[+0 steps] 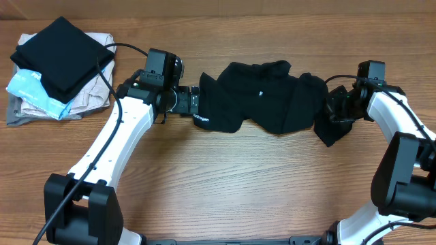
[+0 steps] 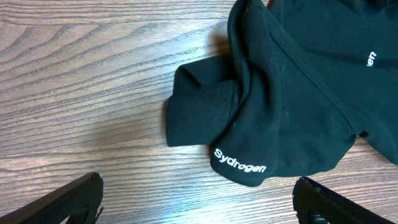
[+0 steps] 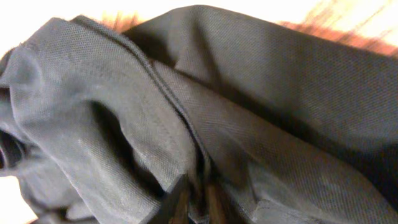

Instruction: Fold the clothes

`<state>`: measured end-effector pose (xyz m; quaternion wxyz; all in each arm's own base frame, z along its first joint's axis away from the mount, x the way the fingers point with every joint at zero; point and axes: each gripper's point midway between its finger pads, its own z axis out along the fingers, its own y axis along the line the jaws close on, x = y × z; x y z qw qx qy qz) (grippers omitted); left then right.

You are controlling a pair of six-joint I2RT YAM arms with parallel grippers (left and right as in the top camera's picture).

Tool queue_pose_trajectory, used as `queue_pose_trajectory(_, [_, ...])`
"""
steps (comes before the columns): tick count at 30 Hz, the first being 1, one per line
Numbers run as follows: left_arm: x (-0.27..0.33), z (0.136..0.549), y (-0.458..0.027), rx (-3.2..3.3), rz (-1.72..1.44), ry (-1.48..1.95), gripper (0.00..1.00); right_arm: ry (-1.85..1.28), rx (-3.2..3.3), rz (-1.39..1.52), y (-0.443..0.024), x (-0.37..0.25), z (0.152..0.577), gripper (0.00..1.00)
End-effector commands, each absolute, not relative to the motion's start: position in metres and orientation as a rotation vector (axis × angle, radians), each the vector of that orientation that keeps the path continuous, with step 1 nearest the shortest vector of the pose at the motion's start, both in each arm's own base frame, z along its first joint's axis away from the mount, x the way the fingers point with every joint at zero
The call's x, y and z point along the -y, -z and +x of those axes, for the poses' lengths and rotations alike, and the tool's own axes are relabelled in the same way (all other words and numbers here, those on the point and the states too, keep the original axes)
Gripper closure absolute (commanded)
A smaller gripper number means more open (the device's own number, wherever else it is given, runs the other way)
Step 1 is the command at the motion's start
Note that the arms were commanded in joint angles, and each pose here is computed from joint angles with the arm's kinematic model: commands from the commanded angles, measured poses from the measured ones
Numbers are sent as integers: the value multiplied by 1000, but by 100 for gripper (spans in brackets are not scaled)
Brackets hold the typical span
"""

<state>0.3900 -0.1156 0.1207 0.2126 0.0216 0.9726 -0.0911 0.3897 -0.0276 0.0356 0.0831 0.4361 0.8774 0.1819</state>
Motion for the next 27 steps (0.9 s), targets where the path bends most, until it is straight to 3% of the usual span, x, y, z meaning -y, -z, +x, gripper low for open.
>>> queue_pose_trajectory(1, [117, 390, -118, -2699, 87, 237, 0, -546, -2627, 1290, -35, 23, 389, 96])
queue_pose_trajectory(9, [101, 386, -105, -2722, -12, 139, 1, -546, -2629, 1282, -35, 22, 390, 96])
queue_pose_trajectory(14, [105, 376, -85, -2745, -2, 182, 8, -547, -2628, 1280, -35, 22, 390, 96])
queue_pose_trajectory(19, [135, 367, -70, -2736, 73, 433, 15, -546, -2628, 1279, -35, 22, 390, 96])
queue_pose_trajectory(27, [142, 362, -49, -2684, 118, 502, 40, -546, -2628, 1279, -35, 22, 390, 96])
